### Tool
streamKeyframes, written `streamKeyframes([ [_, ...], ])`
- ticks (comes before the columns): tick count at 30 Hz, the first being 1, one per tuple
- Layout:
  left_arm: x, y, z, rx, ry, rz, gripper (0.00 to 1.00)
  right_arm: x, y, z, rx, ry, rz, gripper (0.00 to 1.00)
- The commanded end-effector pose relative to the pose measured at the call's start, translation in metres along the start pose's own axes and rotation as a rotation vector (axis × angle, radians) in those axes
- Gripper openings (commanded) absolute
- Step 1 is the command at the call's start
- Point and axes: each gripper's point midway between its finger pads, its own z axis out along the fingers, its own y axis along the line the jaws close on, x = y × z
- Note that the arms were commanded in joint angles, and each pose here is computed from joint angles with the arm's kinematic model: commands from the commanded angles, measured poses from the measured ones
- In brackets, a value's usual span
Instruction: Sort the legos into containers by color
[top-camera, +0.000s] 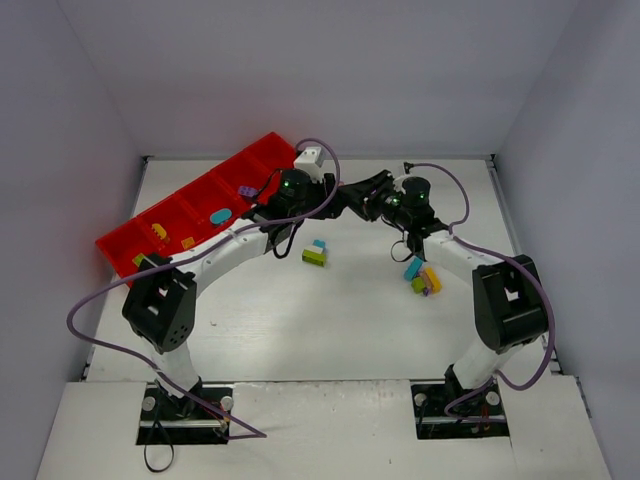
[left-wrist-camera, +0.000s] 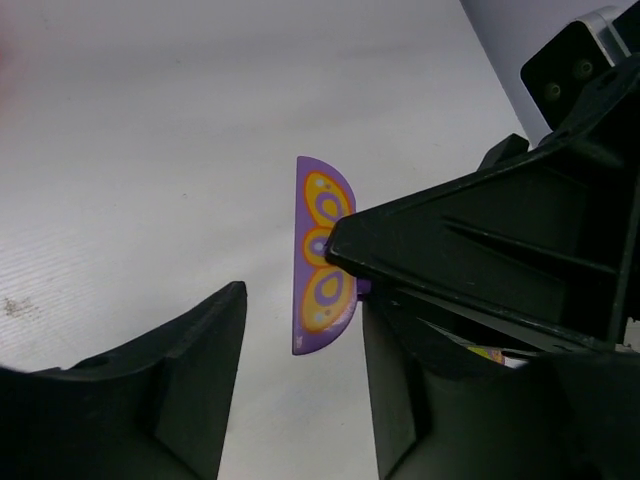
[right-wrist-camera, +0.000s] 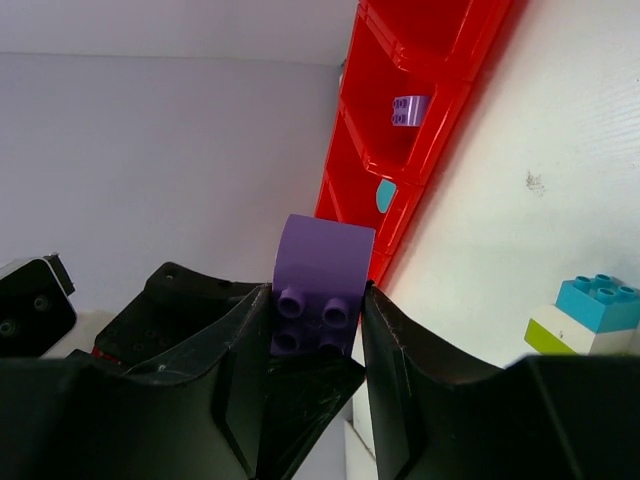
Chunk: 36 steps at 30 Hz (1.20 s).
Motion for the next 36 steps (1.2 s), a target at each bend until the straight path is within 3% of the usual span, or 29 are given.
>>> streamKeyframes([
  [1, -0.057, -0.026, -0.008, 0.068, -0.164, 0.029, 0.42, 0.002, 0.06, -0.016, -0.172, -0.005, -0.069, 0.0],
  [6, -0.057, -0.022, -0.01, 0.06, -0.172, 0.043, 0.13, 0.003, 0.05, -0.013, -0.146, 0.004, -0.071, 0.01],
  [11, -0.056, -0.015, -0.014, 0.046, -0.18, 0.041, 0.05, 0.004, 0.042, -0.01, -0.125, 0.008, -0.095, 0.15],
  [14, -0.052, -0.009, -0.018, 0.036, -0.174, 0.039, 0.04, 0.002, 0.034, -0.009, -0.093, 0.003, -0.127, 0.36],
  [15, -0.055, -0.006, -0.021, 0.033, -0.181, 0.039, 0.04, 0.0, 0.033, -0.007, -0.085, 0.001, -0.136, 0.5],
  [17, -0.049, -0.002, -0.025, 0.026, -0.174, 0.041, 0.04, -0.003, 0.024, -0.006, -0.047, 0.004, -0.153, 0.68],
  [20, -0.039, 0.009, -0.029, 0.009, -0.156, 0.037, 0.04, -0.014, 0.015, -0.006, -0.012, -0.008, -0.172, 0.83],
  [23, -0.037, 0.02, -0.038, -0.016, -0.154, 0.039, 0.04, -0.029, 0.004, -0.009, 0.024, -0.03, -0.183, 0.89],
  [27, -0.042, 0.055, -0.046, -0.102, -0.142, 0.026, 0.04, -0.061, -0.008, -0.023, 0.097, -0.098, -0.242, 0.9],
  [33, -0.078, 0.146, -0.055, -0.38, -0.135, 0.056, 0.04, -0.095, -0.02, -0.06, 0.29, -0.187, -0.436, 0.89],
  [35, -0.064, 0.182, -0.048, -0.467, -0.039, 0.047, 0.04, -0.097, -0.022, -0.072, 0.342, -0.207, -0.468, 0.88],
  [36, -0.083, 0.186, -0.047, -0.48, -0.062, 0.055, 0.04, -0.097, -0.024, -0.075, 0.355, -0.208, -0.485, 0.87],
])
